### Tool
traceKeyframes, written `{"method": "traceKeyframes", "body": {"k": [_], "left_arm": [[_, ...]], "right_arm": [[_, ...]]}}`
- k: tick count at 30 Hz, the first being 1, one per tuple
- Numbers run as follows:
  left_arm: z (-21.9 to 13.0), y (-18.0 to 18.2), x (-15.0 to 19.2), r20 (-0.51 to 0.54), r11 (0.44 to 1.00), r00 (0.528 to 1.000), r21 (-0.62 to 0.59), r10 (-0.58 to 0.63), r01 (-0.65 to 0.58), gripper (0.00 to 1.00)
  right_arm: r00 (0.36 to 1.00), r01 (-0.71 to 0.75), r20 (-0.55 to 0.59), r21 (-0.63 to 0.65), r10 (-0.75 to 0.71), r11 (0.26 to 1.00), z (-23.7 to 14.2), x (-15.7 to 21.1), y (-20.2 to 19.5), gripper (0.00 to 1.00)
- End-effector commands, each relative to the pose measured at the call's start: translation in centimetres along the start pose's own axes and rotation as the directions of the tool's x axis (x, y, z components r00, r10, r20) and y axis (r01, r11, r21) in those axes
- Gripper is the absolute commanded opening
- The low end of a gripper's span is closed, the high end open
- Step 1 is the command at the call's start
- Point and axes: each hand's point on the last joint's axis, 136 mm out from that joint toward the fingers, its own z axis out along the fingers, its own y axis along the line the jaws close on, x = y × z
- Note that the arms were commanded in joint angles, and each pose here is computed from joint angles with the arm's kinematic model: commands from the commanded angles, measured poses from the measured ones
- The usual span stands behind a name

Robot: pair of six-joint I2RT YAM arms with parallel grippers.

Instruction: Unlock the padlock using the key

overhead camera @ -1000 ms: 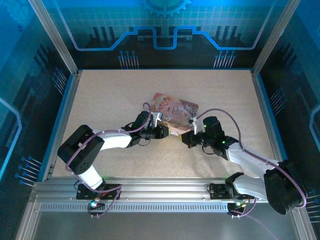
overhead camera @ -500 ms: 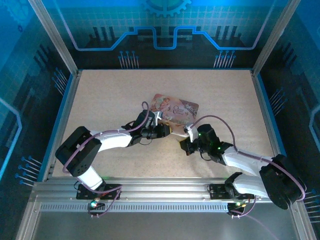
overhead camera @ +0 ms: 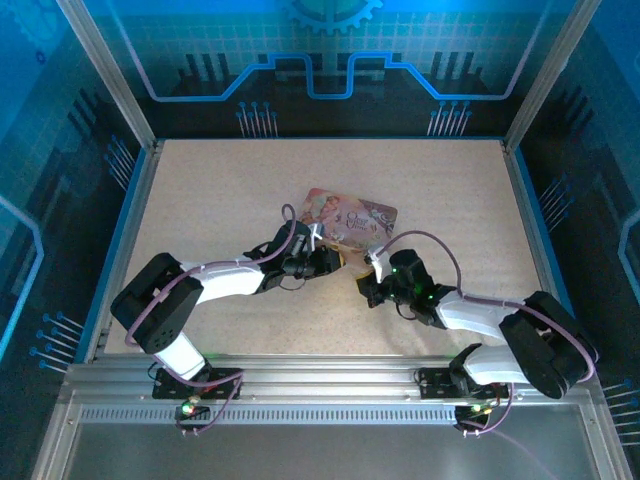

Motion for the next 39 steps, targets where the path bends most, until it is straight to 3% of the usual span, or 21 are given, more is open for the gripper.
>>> {"method": "traceKeyframes", "body": {"k": [1,39], "left_arm": [[-1.0,-3.7,-1.6,0.043,0.996,0.999,0.091,0.008,-0.012,0.21],[-0.7,-4.3,-1.4,0.038,0.995,0.999,0.097,0.013,-0.016,0.21]], "right_arm": [[0.999,0.034,0.04,0.003,-0.034,0.999,0.3,-0.5,0.2,0.0],[0.996,-0.004,0.094,-0.051,0.009,0.999,1.1,-1.9,0.3,0.0]]}}
